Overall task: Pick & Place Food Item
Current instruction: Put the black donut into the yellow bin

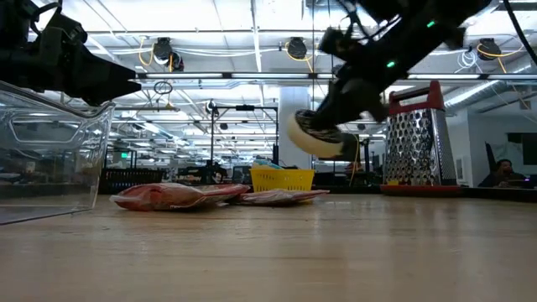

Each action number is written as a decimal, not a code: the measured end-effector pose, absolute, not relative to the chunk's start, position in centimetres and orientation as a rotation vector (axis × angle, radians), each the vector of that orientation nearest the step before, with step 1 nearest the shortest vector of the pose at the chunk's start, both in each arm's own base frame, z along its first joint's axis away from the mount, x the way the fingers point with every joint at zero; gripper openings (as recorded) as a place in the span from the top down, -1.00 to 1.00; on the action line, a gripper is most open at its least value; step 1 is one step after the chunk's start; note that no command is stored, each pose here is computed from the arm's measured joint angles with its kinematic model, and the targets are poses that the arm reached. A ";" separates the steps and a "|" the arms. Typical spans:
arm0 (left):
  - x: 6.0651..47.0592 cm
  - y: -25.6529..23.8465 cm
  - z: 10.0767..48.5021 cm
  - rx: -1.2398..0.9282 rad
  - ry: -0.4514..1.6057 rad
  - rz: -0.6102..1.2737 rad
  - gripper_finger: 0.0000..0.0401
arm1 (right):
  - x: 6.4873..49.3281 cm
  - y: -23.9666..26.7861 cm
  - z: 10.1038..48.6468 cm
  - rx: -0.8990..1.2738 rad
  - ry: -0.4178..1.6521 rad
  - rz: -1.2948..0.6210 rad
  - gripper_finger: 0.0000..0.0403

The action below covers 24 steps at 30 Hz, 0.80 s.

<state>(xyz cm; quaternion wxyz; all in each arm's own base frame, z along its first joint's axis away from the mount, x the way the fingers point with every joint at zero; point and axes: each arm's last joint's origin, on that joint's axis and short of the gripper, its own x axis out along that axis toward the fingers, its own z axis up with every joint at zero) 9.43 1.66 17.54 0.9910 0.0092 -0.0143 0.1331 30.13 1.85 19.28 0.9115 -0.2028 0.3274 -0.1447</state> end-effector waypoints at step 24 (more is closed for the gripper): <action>9.4 1.7 17.5 0.018 -0.029 0.267 -0.40 | 29.7 -20.5 16.3 -0.278 0.245 -0.402 0.78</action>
